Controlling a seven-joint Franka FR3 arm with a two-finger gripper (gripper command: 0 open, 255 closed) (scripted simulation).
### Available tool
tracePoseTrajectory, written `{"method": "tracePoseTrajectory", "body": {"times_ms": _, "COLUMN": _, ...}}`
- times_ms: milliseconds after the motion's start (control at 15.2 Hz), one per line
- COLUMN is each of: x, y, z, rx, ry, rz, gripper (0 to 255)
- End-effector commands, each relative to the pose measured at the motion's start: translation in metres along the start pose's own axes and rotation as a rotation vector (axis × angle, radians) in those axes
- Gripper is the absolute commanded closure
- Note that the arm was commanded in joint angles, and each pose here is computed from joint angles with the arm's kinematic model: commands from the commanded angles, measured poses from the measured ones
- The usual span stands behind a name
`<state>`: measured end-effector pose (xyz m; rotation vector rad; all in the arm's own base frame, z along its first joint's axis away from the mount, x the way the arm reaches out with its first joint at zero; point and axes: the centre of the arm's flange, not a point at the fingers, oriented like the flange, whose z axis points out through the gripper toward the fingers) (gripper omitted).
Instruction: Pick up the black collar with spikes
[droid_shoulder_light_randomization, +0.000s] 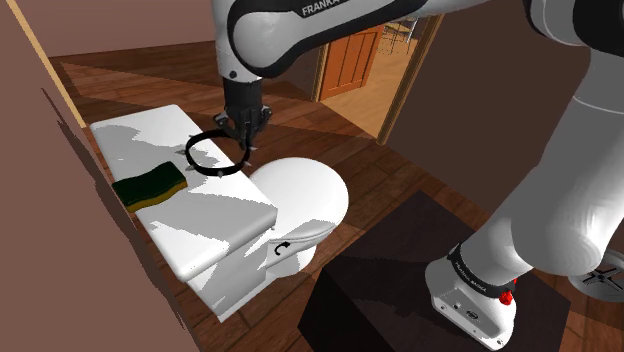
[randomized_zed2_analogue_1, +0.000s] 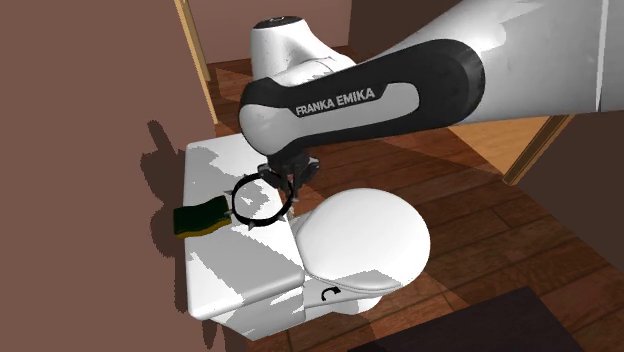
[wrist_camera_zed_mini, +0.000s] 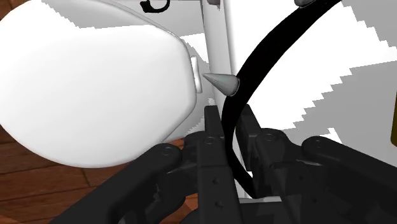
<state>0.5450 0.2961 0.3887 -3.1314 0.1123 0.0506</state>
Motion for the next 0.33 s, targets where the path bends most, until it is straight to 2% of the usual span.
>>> {"method": "tracePoseTrajectory", "body": {"times_ms": 0, "x": 0.0, "y": 0.0, "z": -0.011, "rx": 0.0, "ry": 0.0, "rz": 0.0, "gripper": 255}}
{"method": "tracePoseTrajectory", "body": {"times_ms": 264, "x": -0.001, "y": 0.0, "z": -0.022, "rx": 0.0, "ry": 0.0, "rz": 0.0, "gripper": 255}}
